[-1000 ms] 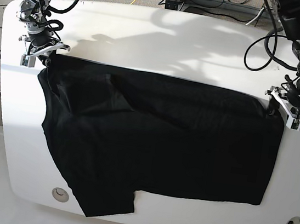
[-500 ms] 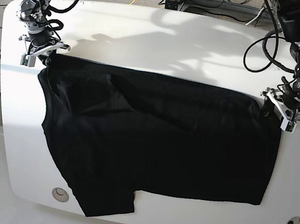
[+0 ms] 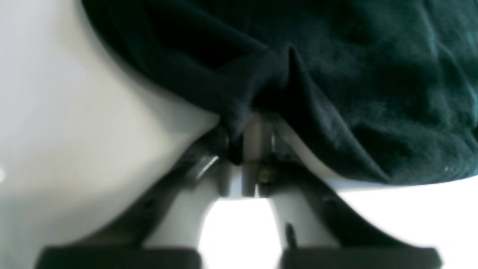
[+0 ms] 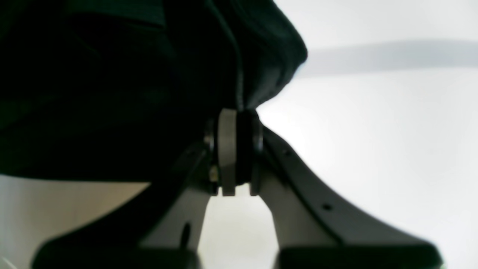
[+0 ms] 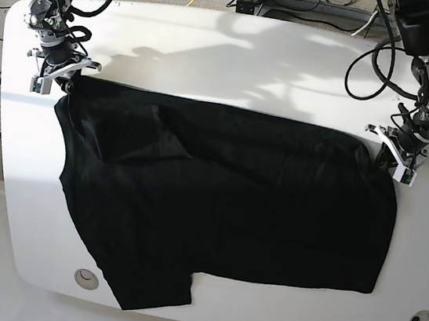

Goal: Fold the T-shirt properly
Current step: 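Lower both grippers and pinch the collar edge of the black T-shirt, then drag the gripped collar edge toward the robot base with both grippers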

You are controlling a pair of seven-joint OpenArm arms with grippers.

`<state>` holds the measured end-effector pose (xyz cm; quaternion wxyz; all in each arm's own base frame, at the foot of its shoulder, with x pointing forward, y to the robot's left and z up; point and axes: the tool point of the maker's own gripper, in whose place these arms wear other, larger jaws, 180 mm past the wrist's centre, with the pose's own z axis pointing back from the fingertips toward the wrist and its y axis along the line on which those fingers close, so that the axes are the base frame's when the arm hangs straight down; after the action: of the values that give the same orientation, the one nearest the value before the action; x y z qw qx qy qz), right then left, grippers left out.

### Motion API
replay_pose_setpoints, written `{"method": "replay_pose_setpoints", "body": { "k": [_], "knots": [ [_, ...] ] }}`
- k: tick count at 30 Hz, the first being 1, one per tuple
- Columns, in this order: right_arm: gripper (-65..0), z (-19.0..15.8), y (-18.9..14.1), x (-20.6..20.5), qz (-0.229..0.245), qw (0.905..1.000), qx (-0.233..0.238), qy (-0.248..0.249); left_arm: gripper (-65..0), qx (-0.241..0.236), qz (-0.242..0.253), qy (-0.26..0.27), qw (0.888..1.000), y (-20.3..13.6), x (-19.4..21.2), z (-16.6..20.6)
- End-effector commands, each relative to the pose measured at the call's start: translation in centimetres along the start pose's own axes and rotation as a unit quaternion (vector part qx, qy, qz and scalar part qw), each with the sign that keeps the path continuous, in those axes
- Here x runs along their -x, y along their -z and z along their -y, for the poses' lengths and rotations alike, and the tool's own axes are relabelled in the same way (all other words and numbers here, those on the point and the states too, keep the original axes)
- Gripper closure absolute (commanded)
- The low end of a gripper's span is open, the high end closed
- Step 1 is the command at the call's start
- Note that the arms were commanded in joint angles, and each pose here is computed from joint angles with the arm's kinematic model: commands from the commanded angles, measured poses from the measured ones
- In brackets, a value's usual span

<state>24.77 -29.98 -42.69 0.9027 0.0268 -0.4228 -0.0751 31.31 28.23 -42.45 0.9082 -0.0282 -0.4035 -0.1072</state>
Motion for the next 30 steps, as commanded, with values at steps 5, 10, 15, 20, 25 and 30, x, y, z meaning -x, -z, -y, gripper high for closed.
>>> {"method": "replay_pose_setpoints", "body": {
  "k": [5,10,15,20,25,30],
  "knots": [
    [-0.5,0.6,-0.9,0.3,-0.016,0.9997,0.006,-0.018,0.0,-0.012,-0.031,0.035,0.999,-1.6,1.7,-0.2],
    [-0.4,0.7,-1.5,0.4,-0.024,0.9994,0.009,-0.022,-0.2,-0.015,-0.008,0.058,0.998,-3.1,0.9,0.3],
    [-0.4,0.7,-2.7,0.9,-0.031,0.9989,0.009,-0.035,-0.2,-0.016,-0.009,0.082,0.996,-5.0,1.5,1.2],
    [-0.4,0.3,-4.1,1.5,-0.038,0.9977,0.005,-0.056,0.0,-0.016,-0.021,0.102,0.994,-7.0,2.8,2.1],
    [-0.4,0.2,-5.9,2.5,-0.05,0.9962,0.007,-0.072,-0.3,-0.012,-0.04,0.108,0.993,-8.5,4.6,2.8],
    [-0.4,0.3,-7.6,3.8,-0.066,0.9943,0.01,-0.083,-0.6,-0.014,-0.058,0.112,0.992,-9.8,6.1,3.0]
  ]
}}
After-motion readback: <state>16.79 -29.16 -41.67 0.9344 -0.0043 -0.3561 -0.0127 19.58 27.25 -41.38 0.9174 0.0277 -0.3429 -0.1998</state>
